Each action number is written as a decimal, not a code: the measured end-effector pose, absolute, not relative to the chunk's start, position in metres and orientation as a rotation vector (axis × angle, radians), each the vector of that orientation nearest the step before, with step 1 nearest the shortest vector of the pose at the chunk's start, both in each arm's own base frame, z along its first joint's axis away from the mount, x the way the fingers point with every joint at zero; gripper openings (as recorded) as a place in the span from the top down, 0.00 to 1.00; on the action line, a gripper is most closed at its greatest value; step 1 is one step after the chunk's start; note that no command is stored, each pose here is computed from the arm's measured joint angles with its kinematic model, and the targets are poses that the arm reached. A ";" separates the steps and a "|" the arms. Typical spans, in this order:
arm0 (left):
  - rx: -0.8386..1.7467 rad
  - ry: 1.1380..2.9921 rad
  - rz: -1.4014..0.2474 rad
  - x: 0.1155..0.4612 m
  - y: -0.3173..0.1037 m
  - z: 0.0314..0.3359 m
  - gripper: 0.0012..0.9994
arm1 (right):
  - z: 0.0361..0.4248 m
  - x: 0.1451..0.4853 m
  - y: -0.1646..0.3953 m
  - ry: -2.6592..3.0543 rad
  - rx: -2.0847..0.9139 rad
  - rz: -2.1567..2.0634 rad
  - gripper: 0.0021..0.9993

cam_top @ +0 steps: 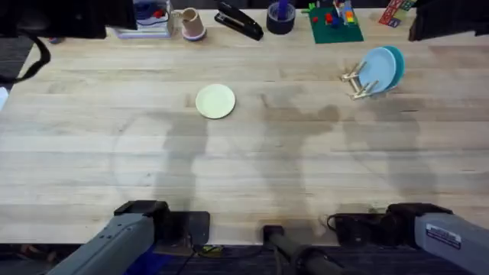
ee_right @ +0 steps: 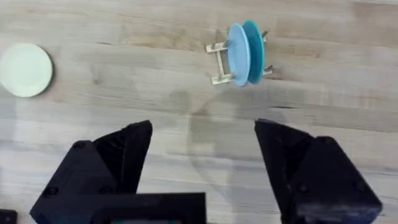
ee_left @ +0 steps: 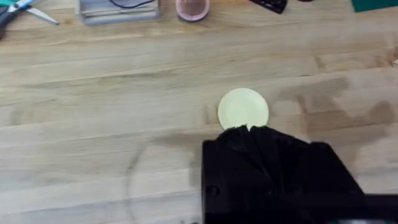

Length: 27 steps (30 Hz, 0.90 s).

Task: Pick up the plates from the table one by one and place each into a slot on the dish rack.

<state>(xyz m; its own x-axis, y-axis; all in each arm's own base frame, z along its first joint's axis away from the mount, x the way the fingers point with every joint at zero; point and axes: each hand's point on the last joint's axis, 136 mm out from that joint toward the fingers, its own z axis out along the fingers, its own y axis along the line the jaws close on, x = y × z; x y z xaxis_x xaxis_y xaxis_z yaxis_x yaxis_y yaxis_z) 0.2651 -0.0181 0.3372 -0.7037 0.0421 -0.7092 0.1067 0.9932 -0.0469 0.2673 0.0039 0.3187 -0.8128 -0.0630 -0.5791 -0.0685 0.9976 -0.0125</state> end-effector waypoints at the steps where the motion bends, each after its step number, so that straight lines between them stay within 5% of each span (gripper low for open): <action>1: 0.107 2.351 -0.118 0.265 -0.020 0.337 0.96 | 0.319 0.267 0.004 2.522 -0.091 0.011 0.00; 13: -0.093 2.386 -0.259 0.271 -0.027 0.332 0.96 | 0.319 0.267 0.004 2.522 -0.096 0.010 0.00; 27: -0.139 2.698 -0.453 0.305 -0.049 0.257 0.96 | 0.319 0.267 0.004 2.522 -0.096 0.010 0.00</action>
<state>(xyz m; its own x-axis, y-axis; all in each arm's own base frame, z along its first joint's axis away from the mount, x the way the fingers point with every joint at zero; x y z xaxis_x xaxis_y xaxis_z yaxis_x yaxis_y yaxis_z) 0.3048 -0.0493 0.2570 -0.9154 -0.1605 -0.3692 -0.0313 0.9427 -0.3323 0.2673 0.0038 0.3187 -0.8125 -0.0668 -0.5791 -0.0713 0.9973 -0.0150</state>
